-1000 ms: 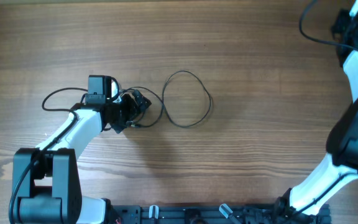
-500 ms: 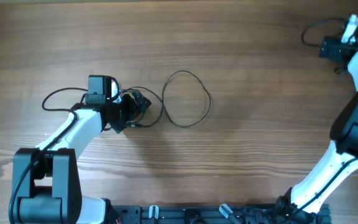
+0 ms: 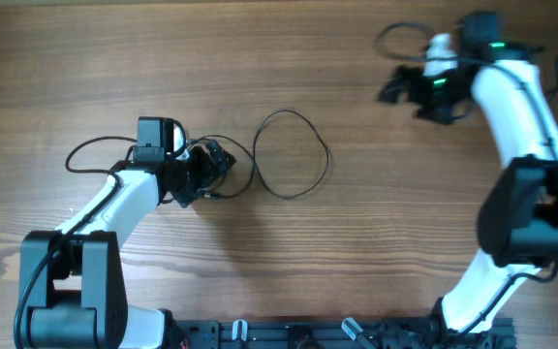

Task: Untangle cables

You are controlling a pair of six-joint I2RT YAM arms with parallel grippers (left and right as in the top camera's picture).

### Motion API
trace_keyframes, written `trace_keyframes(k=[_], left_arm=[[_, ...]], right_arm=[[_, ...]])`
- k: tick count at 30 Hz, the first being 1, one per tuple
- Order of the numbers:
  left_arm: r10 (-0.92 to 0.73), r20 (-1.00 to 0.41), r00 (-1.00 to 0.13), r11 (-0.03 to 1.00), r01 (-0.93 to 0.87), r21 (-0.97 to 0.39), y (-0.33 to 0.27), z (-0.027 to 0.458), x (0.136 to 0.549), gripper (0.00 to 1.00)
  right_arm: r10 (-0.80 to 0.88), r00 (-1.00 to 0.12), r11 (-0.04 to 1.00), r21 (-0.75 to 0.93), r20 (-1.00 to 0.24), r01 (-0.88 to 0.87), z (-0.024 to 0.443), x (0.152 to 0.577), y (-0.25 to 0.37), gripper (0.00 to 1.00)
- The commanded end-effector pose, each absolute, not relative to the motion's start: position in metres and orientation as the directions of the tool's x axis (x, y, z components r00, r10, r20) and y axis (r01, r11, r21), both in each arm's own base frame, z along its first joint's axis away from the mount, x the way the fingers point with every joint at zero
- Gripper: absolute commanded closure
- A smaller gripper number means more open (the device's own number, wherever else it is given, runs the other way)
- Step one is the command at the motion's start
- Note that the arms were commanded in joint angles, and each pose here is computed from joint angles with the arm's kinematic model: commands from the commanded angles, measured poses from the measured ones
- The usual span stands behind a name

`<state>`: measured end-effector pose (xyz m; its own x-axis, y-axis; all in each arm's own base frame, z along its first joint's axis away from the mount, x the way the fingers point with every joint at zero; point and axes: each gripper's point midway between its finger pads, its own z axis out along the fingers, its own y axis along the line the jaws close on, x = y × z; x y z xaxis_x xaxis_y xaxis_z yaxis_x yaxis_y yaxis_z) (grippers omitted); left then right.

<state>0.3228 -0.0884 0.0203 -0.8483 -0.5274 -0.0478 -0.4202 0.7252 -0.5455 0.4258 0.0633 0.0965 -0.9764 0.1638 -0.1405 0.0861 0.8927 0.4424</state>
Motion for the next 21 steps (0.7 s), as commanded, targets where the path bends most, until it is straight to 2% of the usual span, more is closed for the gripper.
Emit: trace_keyframes(k=[1, 5, 7, 8, 11, 13, 15, 17, 19, 21], left_arm=[[-0.534, -0.035, -0.845, 0.732, -0.441, -0.519, -0.086, 0.012, 0.319, 0.0], [-0.535, -0.039, -0.844, 0.734, -0.442, -0.515, -0.085, 0.011, 0.319, 0.0], [-0.535, -0.039, -0.844, 0.734, -0.442, -0.515, -0.085, 0.011, 0.319, 0.0], [-0.544, -0.082, -0.835, 0.739, -0.431, -0.519, -0.081, 0.013, 0.329, 0.0], [-0.516, -0.128, -0.847, 0.695, -0.327, -0.641, -0.098, 0.034, 0.35, 0.0], [-0.512, -0.123, -0.85, 0.696, -0.327, -0.639, -0.1, 0.034, 0.349, 0.0], [-0.496, -0.13, -0.858, 0.704, -0.311, -0.638, -0.106, 0.034, 0.348, 0.0], [-0.479, -0.174, -0.861, 0.752, -0.299, -0.588, -0.111, 0.029, 0.348, 0.0], [-0.48, -0.21, -0.852, 0.789, -0.314, -0.529, -0.117, 0.021, 0.347, 0.0], [-0.507, -0.164, -0.846, 0.763, -0.353, -0.541, -0.142, 0.013, 0.343, 0.0]], right_arm=[[-0.062, -0.997, 0.888, 0.453, -0.048, -0.077, 0.068, 0.38, 0.138, 0.0], [-0.127, -0.992, 0.881, 0.458, -0.005, -0.115, 0.052, 0.349, 0.2, 0.0], [-0.141, -0.988, 0.859, 0.489, -0.056, -0.151, 0.055, 0.349, 0.238, 0.0], [-0.158, -0.983, 0.845, 0.502, -0.093, -0.183, 0.058, 0.351, 0.255, 0.0], [-0.234, -0.953, 0.819, 0.49, -0.19, -0.299, 0.061, 0.345, 0.294, 0.0], [-0.164, -0.972, 0.879, 0.422, -0.169, -0.222, 0.054, 0.347, 0.288, 0.0], [0.069, -0.993, 0.953, 0.3, -0.101, 0.035, 0.043, 0.349, 0.258, 0.0], [0.173, -0.981, 0.967, 0.205, -0.083, 0.153, 0.041, 0.35, 0.227, 0.0], [0.223, -0.969, 0.969, 0.132, -0.108, 0.208, 0.052, 0.354, 0.194, 0.0], [0.306, -0.935, 0.952, 0.063, -0.182, 0.299, 0.083, 0.36, 0.144, 0.0]])
